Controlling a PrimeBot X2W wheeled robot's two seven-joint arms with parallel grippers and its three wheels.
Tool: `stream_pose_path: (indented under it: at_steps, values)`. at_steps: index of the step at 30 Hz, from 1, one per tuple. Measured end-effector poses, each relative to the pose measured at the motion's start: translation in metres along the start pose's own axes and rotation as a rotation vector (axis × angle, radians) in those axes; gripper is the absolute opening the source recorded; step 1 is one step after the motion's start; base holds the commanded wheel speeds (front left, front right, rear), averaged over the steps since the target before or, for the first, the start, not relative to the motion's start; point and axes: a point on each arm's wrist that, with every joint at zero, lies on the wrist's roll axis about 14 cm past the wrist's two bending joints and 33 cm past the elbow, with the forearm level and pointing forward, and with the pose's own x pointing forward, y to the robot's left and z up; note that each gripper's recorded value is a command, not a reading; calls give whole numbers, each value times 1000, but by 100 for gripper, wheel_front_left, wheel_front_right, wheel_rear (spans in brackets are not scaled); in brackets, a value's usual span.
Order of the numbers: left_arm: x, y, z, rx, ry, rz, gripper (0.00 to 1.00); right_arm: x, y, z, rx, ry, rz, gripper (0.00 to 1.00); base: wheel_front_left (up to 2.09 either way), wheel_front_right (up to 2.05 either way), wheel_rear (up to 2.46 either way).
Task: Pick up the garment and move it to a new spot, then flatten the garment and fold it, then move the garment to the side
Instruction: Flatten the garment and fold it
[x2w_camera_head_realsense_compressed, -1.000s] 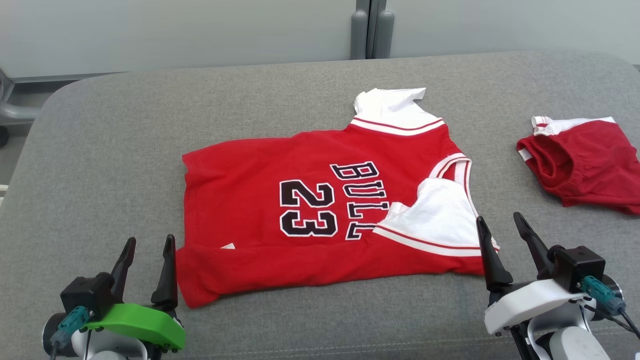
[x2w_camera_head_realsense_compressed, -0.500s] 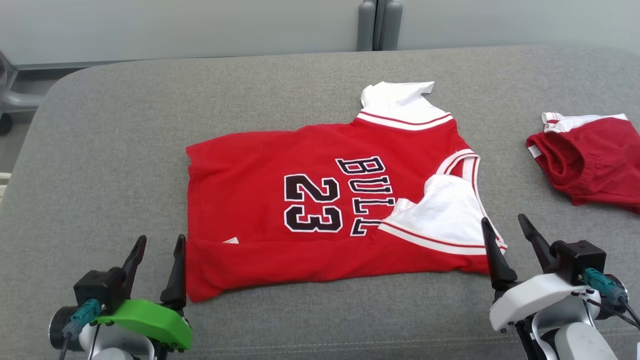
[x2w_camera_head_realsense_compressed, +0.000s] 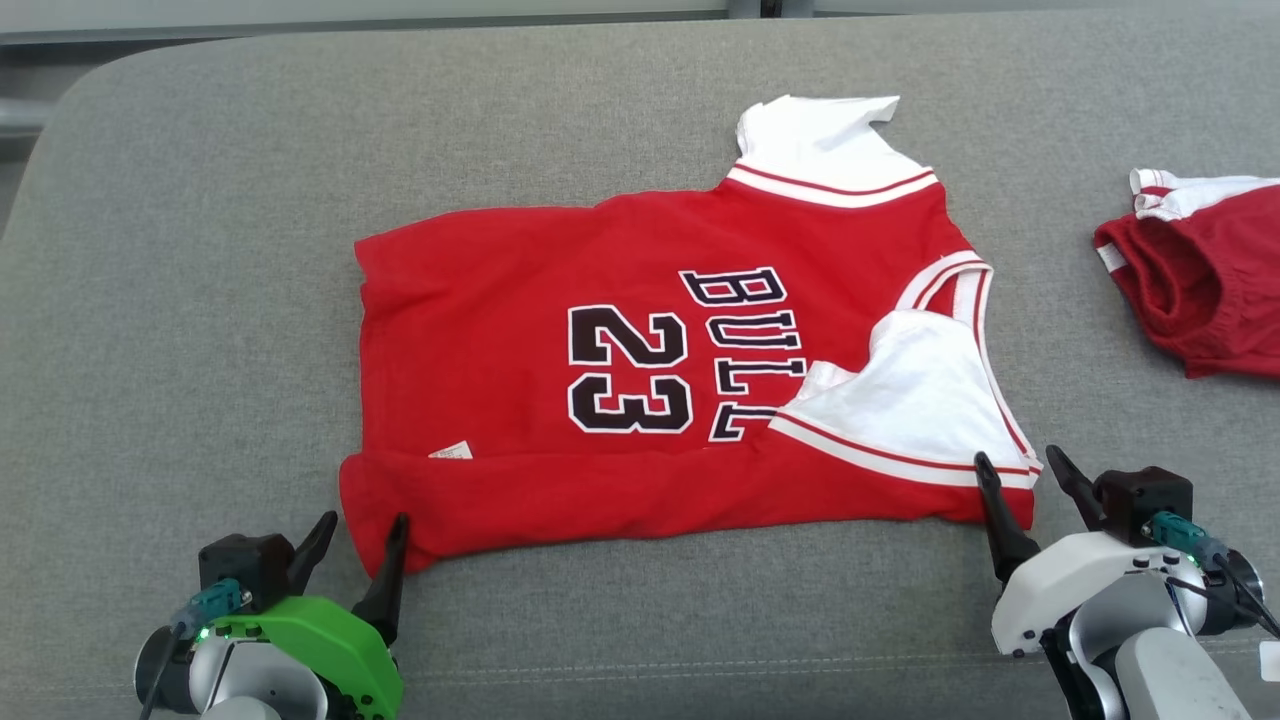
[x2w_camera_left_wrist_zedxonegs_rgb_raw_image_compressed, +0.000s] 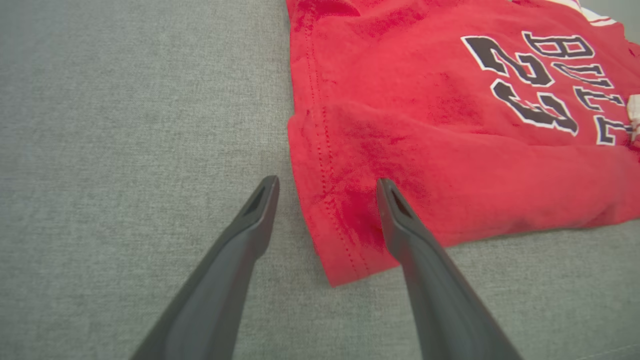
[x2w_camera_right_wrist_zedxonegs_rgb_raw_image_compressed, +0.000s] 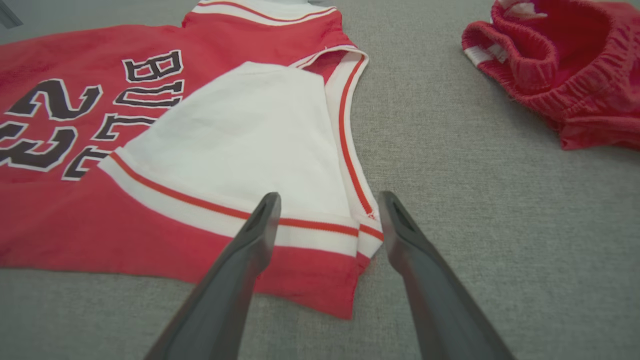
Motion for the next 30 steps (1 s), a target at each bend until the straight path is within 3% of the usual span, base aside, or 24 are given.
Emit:
stream_pose_path:
  at_steps: [9,16,17,18,19,20,30]
  values:
    - [13,2,-23,-36,111,2,100,10,-12,-31,-5,138,-37,100,0,0,0]
    - [17,-1,-33,-89,169,-16,100,15,-16,-37,10,164,-56,100,0,0,0]
    - [17,-2,-34,-87,179,-17,87,15,-16,-37,11,165,-56,100,0,0,0]
    - [18,-3,-34,-89,184,-23,49,16,-15,-38,18,170,-54,87,0,0,0]
    - [17,-4,-34,-103,187,-28,21,16,-14,-38,25,177,-52,37,0,0,0]
    - [17,-4,-34,-108,188,-31,0,16,-14,-39,28,180,-50,1,0,0,0]
    - [8,-13,-25,-144,193,-58,0,8,1,-27,90,148,-17,0,0,0,0]
